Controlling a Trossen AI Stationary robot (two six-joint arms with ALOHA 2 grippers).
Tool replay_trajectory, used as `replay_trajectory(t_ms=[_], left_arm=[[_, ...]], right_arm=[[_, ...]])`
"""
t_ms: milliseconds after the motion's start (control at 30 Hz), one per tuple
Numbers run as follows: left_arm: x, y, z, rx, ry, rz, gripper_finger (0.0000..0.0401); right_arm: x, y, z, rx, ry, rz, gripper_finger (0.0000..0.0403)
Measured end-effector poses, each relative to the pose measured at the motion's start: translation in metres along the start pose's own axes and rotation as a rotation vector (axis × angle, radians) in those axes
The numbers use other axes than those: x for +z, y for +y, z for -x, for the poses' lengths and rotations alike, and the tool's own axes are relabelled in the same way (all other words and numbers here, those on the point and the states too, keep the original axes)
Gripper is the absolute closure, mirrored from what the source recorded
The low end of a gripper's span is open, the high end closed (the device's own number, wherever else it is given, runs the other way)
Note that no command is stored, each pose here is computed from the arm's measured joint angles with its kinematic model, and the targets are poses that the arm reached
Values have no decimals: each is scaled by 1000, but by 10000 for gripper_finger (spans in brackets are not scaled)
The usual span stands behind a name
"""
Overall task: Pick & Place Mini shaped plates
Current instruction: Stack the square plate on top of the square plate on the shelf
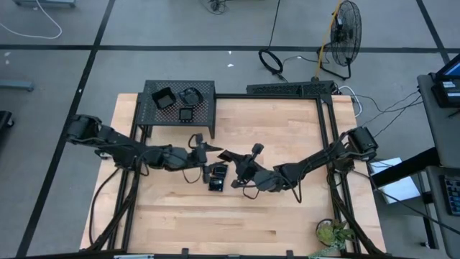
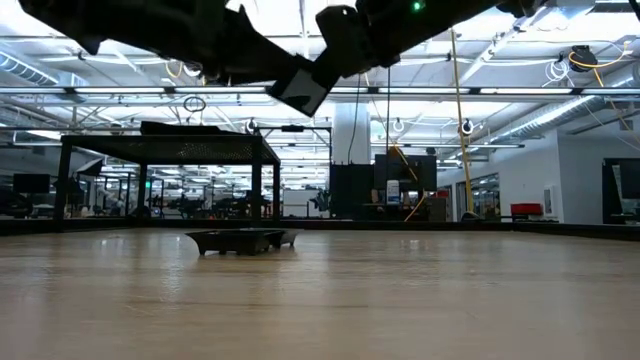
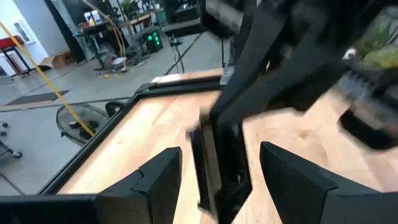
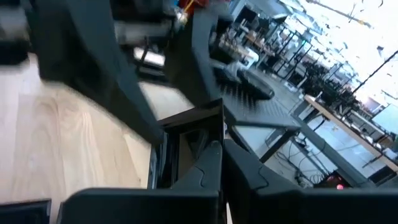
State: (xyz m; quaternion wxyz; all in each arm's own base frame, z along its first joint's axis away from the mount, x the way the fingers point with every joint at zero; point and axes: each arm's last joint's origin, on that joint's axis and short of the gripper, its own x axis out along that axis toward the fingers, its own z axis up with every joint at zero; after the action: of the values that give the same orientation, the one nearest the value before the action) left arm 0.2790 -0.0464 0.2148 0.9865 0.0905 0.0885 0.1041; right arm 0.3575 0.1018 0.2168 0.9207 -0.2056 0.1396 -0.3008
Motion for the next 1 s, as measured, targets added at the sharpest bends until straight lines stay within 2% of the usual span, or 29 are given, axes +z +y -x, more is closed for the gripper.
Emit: replay_trajectory(t_ms=[300,600,733,833,1000], left_arm=[[-3,5,-2,155,33,-3,237],[-3,1,-1,144,29,-9,303],[-1,-2,1,142,18,-34,349],[4,-2,6,156,10,-33,389],[10,-2,20,262,45,-51,386]], right_arm=[[3,-1,0,-7,-20,-2,403],[3,-1,0,-6,-21,-3,403],[3,-1,1,-2,-21,-18,399],[3,1,3,7,-19,-26,374],[5,7,12,27,-29,-10,293]])
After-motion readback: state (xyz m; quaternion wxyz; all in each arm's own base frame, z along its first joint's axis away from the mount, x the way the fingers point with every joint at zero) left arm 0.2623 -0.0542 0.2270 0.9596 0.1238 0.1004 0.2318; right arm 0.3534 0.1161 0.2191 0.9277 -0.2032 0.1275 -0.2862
